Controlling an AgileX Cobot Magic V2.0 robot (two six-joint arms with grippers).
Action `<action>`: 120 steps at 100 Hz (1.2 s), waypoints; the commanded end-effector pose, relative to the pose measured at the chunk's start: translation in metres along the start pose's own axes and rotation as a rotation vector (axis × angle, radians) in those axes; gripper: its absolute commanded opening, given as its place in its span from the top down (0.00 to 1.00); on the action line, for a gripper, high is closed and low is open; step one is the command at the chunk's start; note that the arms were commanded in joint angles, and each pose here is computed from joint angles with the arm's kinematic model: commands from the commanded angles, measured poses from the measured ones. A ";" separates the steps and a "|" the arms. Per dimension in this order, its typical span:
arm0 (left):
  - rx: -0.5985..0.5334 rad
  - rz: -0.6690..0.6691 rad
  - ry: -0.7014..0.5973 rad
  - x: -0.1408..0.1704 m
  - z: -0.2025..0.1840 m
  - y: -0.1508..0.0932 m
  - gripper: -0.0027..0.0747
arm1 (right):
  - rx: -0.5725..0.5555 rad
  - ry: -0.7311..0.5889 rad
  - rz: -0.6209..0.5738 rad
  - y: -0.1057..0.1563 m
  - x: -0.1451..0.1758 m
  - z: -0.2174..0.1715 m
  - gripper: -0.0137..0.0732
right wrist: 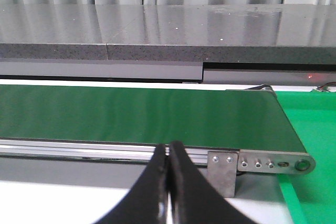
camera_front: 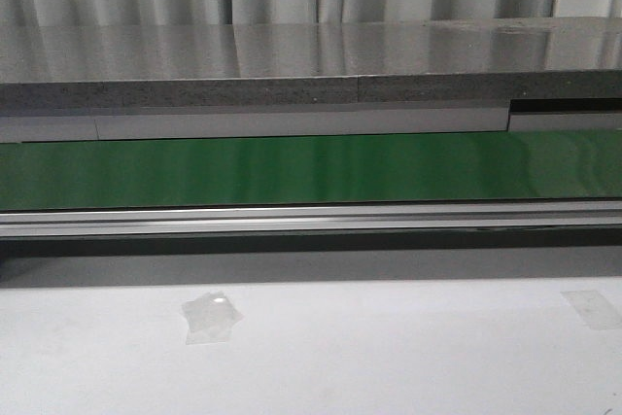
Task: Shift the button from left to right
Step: 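Move the left gripper over the blue tray toward the yellow button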
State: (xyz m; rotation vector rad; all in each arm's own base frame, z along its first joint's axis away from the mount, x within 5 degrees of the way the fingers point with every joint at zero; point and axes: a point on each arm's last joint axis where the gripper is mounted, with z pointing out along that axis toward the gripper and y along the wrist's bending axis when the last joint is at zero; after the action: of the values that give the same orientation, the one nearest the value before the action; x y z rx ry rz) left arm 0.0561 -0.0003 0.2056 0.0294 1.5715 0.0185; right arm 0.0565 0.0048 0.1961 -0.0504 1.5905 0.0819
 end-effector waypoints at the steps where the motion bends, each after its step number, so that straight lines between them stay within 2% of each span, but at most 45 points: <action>1: 0.009 -0.006 -0.067 0.007 -0.001 -0.001 0.99 | 0.007 -0.115 -0.015 0.000 -0.014 -0.003 0.92; 41: 0.010 -0.043 -0.094 -0.002 -0.002 -0.001 0.99 | 0.007 -0.115 -0.015 0.000 -0.014 -0.003 0.92; 58: 0.016 -0.087 -0.105 -0.032 -0.005 0.000 0.99 | 0.007 -0.115 -0.015 0.000 -0.014 -0.003 0.92; 77: 0.022 -0.137 -0.027 -0.076 0.002 0.001 0.99 | 0.007 -0.115 -0.015 0.000 -0.014 -0.003 0.92; 102: 0.021 -0.159 0.227 -0.142 0.037 0.001 0.99 | 0.007 -0.115 -0.015 0.000 -0.014 -0.003 0.92; 120: 0.019 -0.155 0.458 -0.167 0.074 0.001 0.99 | 0.007 -0.115 -0.015 0.000 -0.014 -0.003 0.92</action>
State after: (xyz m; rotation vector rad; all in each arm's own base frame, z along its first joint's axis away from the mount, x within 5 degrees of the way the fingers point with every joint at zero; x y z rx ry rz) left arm 0.1115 -0.0032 0.3507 -0.0817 1.9954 -0.0981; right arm 0.0565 0.0048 0.1961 -0.0504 1.5905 0.0819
